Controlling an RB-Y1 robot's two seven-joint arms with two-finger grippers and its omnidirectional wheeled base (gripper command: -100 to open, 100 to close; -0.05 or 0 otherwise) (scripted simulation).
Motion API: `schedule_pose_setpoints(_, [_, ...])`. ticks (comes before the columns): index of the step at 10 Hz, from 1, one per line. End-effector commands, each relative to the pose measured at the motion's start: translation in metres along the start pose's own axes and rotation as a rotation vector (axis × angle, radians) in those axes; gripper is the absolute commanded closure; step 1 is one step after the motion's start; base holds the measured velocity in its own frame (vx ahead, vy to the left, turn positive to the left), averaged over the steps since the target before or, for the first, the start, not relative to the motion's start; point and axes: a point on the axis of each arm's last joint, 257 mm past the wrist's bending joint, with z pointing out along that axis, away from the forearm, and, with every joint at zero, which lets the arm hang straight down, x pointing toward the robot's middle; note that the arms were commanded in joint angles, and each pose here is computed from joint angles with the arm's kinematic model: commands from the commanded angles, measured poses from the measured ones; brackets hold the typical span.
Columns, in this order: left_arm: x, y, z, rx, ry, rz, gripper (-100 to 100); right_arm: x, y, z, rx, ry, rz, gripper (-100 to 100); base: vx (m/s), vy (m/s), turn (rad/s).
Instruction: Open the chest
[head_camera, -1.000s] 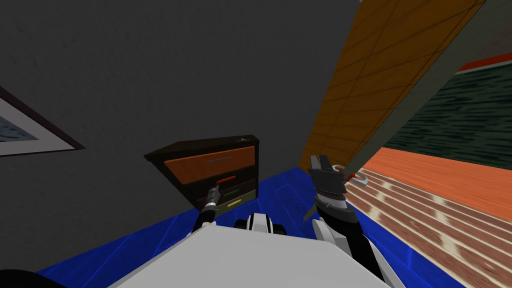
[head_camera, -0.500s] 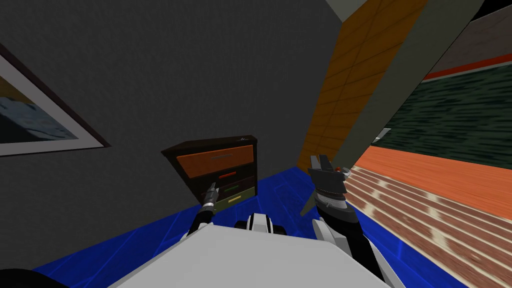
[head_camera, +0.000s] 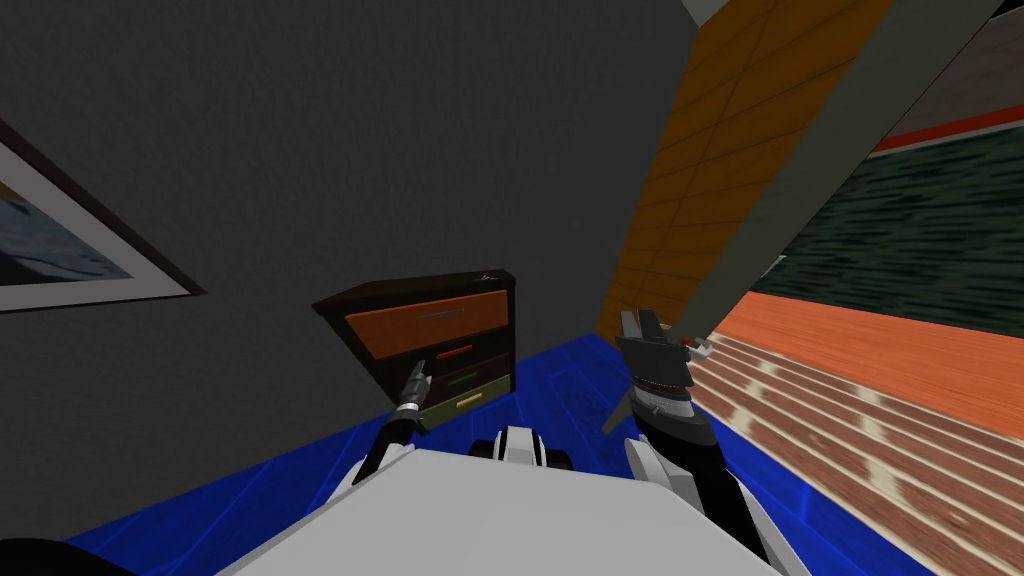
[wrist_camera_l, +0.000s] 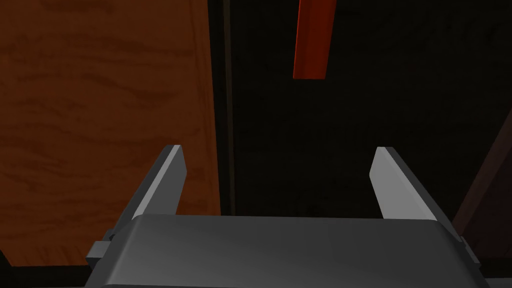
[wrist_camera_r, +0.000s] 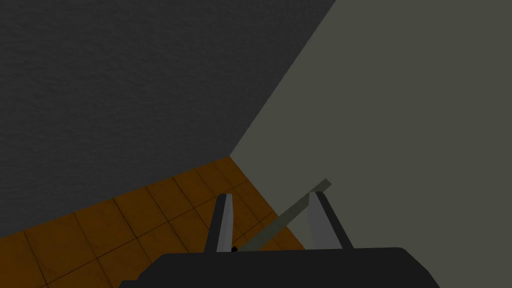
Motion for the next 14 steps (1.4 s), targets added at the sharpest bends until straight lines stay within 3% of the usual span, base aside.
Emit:
schedule_pose_setpoints(1, [-0.003,0.002,0.004,-0.002,-0.002,0.001,-100,0.0,0.0,0.0,0.0,0.0,0.0,0,0.153,0.088,-0.004])
schedule_pose_setpoints(7, [0.033,0.022,-0.008,-0.018,-0.047,-0.146,-100,0.0,0.0,0.0,0.0,0.0,0.0,0,0.062,0.028,-0.001])
schedule_pose_setpoints(9, [0.034,0.024,-0.009,-0.02,-0.048,-0.15,-100,0.0,0.0,0.0,0.0,0.0,0.0,0,0.0,0.0,0.0])
schedule_pose_setpoints(14, [0.025,0.02,0.021,-0.012,-0.103,-0.153,-100,0.0,0.0,0.0,0.0,0.0,0.0,0,-0.048,0.021,-0.103])
